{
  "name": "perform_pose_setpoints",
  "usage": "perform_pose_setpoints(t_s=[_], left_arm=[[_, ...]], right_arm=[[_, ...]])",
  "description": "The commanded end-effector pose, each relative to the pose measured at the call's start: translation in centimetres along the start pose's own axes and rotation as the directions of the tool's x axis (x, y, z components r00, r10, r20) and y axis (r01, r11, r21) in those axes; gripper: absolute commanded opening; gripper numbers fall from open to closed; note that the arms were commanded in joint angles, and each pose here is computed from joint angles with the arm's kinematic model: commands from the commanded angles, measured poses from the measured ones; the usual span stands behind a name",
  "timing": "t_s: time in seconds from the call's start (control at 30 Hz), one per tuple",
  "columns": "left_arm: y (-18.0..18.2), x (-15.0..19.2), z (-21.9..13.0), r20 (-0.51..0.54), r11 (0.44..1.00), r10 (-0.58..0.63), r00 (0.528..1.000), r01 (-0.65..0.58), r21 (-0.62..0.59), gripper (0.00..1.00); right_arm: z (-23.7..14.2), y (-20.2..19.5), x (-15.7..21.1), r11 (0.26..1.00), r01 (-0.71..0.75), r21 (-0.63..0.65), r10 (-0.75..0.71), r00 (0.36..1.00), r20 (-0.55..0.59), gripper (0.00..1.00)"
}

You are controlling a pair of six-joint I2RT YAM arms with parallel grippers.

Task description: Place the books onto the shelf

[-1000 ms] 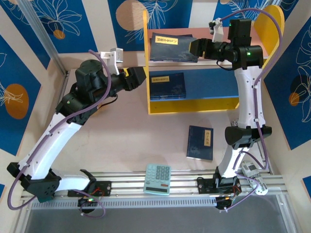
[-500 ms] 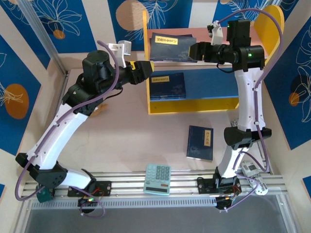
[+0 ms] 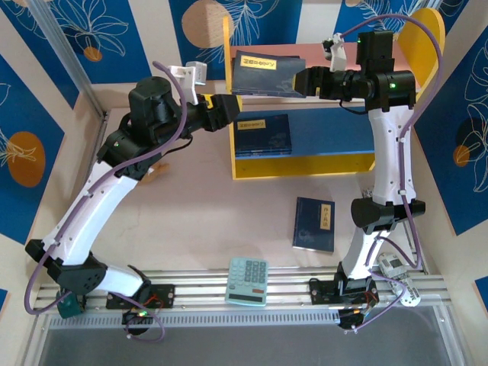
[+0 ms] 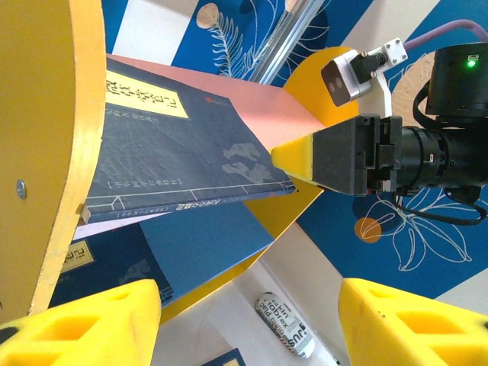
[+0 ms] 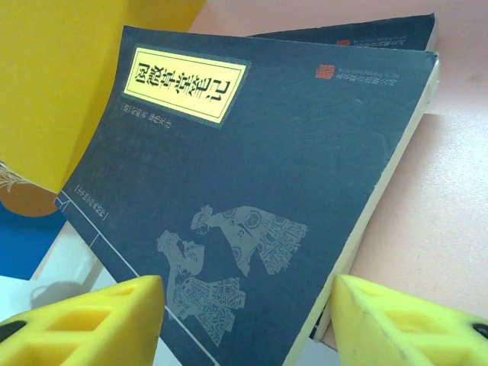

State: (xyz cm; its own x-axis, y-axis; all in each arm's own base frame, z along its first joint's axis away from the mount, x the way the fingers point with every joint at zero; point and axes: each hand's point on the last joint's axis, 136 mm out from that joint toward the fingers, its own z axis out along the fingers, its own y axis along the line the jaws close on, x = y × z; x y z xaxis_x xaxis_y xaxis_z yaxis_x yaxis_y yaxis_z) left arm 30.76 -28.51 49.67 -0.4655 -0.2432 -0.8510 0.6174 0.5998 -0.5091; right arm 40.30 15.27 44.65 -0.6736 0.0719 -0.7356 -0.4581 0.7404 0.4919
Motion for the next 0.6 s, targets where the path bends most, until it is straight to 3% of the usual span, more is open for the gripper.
perform_pose_setpoints(t_s=[0.0,0.23,0.57], left_arm=[[-0.8,-0.8,0.0,0.016,0.999,0.037,0.999,-0.037,0.017,0.64],[-0.6,-0.6,0.7,0.007,0.999,0.028,1.000,-0.028,0.026,0.64],[-0.9,-0.2,1.3,-0.009,0.998,0.027,1.000,-0.026,0.056,0.64]], right_arm=[[0.8,2.2,1.6,0.990,-0.061,-0.129,0.050,0.995,-0.085,0.59],[1.0,1.6,1.4,0.992,-0.057,-0.110,0.049,0.996,-0.074,0.58],[2.0,0.7,0.6,0.992,-0.066,-0.112,0.060,0.997,-0.055,0.41]])
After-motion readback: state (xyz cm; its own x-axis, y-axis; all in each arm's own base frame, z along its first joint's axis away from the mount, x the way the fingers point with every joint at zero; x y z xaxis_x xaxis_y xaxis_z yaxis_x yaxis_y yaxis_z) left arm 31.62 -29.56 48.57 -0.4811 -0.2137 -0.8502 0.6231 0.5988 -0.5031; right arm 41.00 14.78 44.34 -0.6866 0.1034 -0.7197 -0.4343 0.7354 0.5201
